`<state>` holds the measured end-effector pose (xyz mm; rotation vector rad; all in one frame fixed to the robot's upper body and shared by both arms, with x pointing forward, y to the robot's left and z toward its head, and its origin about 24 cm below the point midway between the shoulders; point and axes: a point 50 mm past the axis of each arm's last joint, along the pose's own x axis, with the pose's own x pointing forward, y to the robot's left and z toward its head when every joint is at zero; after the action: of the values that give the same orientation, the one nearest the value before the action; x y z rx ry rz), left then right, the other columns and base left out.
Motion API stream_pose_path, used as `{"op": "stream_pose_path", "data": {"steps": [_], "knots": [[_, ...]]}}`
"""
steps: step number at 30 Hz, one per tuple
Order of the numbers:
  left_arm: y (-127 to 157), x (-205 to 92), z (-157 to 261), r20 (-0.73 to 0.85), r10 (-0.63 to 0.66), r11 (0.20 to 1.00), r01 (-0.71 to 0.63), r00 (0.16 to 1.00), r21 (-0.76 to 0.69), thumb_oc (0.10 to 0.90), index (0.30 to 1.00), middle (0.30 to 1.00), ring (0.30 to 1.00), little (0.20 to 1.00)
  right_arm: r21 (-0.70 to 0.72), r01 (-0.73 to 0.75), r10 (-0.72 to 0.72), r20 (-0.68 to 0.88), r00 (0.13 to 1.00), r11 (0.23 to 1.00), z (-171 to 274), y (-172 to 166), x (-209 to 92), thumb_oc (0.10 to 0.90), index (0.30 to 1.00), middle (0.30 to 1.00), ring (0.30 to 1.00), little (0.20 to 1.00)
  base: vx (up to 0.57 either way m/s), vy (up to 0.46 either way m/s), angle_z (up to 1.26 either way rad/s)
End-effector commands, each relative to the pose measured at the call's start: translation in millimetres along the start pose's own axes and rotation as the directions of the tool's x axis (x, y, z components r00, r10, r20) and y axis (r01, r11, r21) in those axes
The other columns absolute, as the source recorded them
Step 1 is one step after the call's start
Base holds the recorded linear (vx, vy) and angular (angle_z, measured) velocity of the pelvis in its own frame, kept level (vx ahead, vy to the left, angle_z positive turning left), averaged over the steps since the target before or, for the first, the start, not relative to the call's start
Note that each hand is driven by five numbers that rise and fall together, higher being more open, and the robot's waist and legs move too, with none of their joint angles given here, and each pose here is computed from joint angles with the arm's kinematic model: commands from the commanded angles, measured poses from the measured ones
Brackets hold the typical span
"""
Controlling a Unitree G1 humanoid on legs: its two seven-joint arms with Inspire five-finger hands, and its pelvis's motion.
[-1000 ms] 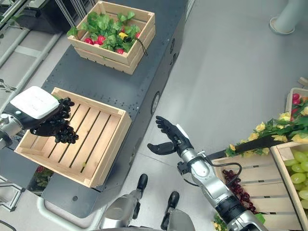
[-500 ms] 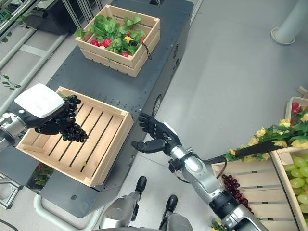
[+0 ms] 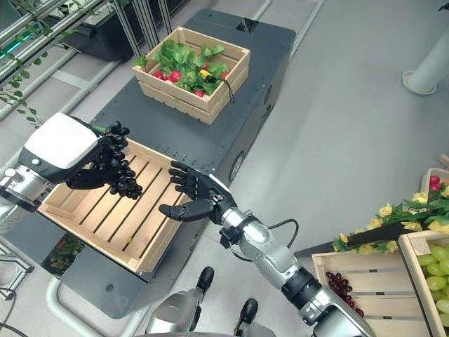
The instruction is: Pick up the fruits from the basket on one side to the basket on the other side
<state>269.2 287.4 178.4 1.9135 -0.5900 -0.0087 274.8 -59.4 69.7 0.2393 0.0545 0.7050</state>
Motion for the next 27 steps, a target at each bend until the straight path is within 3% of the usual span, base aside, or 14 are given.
{"op": "stream_pose_path", "data": {"steps": [1,12,27], "knots": [[25,2,-33,-0.227,0.248,0.968,-0.248,0.942,0.029,0.400,0.300,0.300,0.300,0.300,0.108,-0.112,0.101,0.102,0.990,0.988,9,37,17,0.800,0.900,0.900,0.900,0.900,0.00,0.000,0.00],[3,6,-3,-0.261,0.271,0.942,-0.311,0.926,-0.126,0.400,0.300,0.300,0.300,0.300,0.166,-0.102,0.080,0.137,0.987,0.981,10,47,27,0.800,0.900,0.900,0.900,0.900,0.00,0.000,0.00],[-5,11,21,-0.219,0.235,0.938,-0.281,0.947,-0.205,0.400,0.300,0.300,0.300,0.300,0.196,-0.058,0.030,0.142,0.989,0.979,10,45,29,0.800,0.900,0.900,0.900,0.900,0.00,0.000,0.00]]}}
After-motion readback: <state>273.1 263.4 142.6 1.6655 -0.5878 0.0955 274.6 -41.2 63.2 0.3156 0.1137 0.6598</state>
